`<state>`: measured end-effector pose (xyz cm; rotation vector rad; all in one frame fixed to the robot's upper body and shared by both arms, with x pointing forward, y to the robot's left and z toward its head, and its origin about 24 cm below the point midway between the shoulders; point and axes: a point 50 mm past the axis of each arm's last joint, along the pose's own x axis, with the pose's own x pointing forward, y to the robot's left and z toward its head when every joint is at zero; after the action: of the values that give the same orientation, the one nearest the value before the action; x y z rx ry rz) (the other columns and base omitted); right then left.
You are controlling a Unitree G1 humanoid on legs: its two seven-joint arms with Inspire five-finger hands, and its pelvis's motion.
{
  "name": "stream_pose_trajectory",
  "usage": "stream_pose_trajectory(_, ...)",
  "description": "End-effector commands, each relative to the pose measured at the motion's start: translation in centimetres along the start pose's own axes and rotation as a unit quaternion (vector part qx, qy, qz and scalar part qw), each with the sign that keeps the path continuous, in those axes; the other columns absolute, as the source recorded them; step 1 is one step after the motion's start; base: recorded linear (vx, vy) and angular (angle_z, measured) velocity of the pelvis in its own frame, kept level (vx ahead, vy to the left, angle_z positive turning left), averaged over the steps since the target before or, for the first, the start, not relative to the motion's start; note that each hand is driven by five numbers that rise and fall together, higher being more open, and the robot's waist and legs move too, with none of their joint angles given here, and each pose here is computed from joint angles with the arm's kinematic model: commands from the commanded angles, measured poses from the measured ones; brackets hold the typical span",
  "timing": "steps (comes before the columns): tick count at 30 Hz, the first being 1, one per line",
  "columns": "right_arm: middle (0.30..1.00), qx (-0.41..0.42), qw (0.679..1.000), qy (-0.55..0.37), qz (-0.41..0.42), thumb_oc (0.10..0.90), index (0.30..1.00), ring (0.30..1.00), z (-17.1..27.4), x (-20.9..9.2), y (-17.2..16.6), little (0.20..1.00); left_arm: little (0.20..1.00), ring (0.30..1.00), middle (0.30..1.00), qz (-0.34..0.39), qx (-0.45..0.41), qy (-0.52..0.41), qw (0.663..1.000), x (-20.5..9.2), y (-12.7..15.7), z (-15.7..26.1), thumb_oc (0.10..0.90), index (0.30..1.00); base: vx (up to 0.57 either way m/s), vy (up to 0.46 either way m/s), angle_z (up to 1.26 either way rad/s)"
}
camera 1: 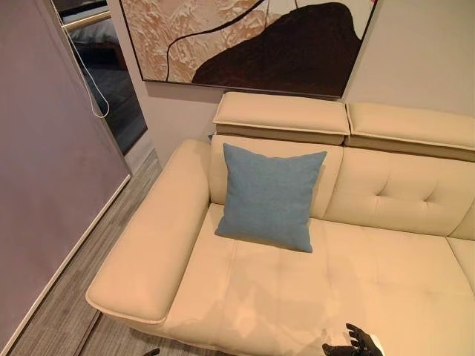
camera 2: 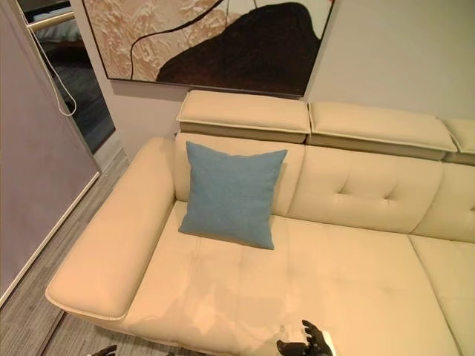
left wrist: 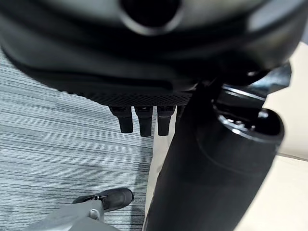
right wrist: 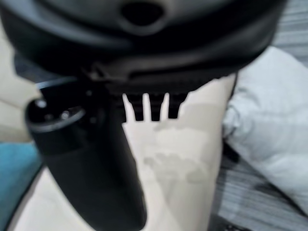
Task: Pick up all the scattered cushions and arrange them neatly on the sofa.
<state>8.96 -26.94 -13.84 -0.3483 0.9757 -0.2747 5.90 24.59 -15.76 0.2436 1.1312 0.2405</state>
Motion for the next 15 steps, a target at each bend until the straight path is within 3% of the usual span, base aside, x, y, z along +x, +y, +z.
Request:
stream_pose_trajectory(1, 0.9, 0.025, 0.998, -0.06, -0.02, 0.8, 0.9, 0.9, 4.0, 1.3, -0.7, 0.9, 0.9, 0.9, 0.9, 0.033, 0.008, -0.092, 0.995, 1.1, 1.6, 5.5, 0.8, 0.9, -0.15, 0.0, 0.13)
stream_pose_trajectory(15, 0.9, -0.002, 0.999, -0.029, -0.022, 0.8, 0.9, 0.9, 4.5, 2.0, -0.3, 0.9, 0.9, 0.9, 0.9, -0.001, 0.016, -0.107, 0.994, 1.3, -0.7, 7.4, 0.8, 0.9, -0.16, 0.143, -0.04)
